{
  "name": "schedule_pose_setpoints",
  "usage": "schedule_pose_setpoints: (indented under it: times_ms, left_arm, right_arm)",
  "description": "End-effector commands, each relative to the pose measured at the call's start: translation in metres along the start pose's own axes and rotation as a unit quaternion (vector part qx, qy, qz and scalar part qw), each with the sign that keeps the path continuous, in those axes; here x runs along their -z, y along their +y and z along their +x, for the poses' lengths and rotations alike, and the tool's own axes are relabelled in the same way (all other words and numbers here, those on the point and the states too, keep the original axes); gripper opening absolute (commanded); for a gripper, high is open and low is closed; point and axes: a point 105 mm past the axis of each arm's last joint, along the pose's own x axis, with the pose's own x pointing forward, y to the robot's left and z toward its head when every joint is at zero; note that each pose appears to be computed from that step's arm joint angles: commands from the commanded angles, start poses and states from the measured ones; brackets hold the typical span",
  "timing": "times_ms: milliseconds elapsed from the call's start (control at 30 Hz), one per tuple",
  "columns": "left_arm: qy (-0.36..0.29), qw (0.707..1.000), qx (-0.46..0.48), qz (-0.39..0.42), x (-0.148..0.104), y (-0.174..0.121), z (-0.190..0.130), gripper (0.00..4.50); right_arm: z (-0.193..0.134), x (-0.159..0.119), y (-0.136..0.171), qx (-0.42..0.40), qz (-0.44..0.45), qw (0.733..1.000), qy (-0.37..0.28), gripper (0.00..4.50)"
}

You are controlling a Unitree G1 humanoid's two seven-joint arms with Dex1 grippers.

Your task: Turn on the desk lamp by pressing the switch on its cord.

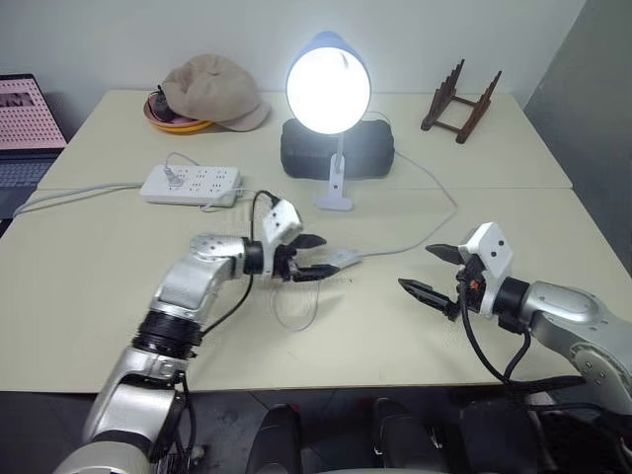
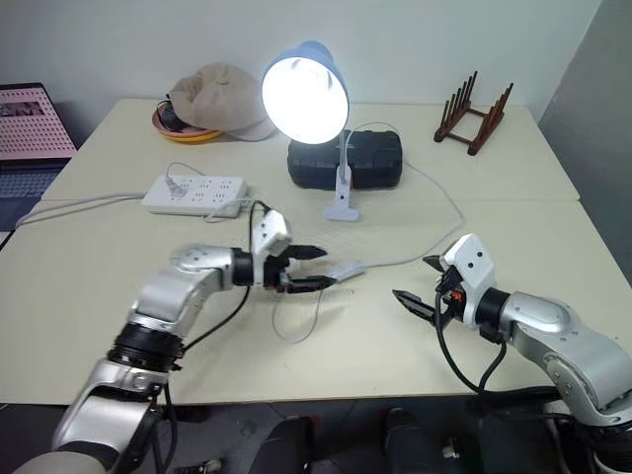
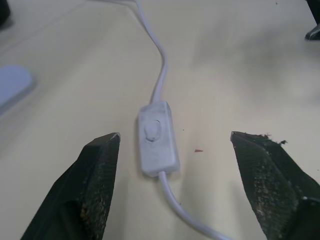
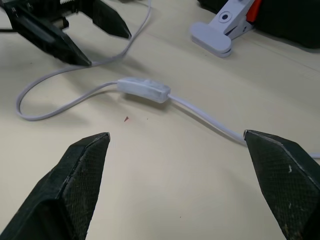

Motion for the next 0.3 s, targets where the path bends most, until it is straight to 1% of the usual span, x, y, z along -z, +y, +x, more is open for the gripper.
schedule_pose_setpoints:
  times_ms: [33,100,167,233,300]
  left_arm:
    - [0.008,0.995,-0.102,0.021,-0.013,0.015,-0.064,4.43]
    - [0.037,0.989,-0.144,0.019,-0.005,0.017,-0.086,4.43]
    - [0.049,0.986,-0.161,0.008,0.001,0.013,-0.103,4.43]
    - [0.054,0.985,-0.167,0.004,0.001,0.009,-0.103,4.43]
    - [0.064,0.979,-0.194,-0.013,0.007,0.006,-0.127,4.43]
  right_arm:
    - [-0.013,-0.017,-0.008,-0.057,-0.039,0.998,0.006,4.50]
    - [-0.020,-0.015,-0.013,-0.076,-0.043,0.996,0.023,4.50]
    - [-0.024,-0.013,-0.019,-0.083,-0.040,0.995,0.036,4.50]
    - [-0.028,-0.011,-0.029,-0.082,-0.039,0.995,0.041,4.50]
    - [-0.023,-0.014,-0.038,-0.077,-0.036,0.996,0.041,4.50]
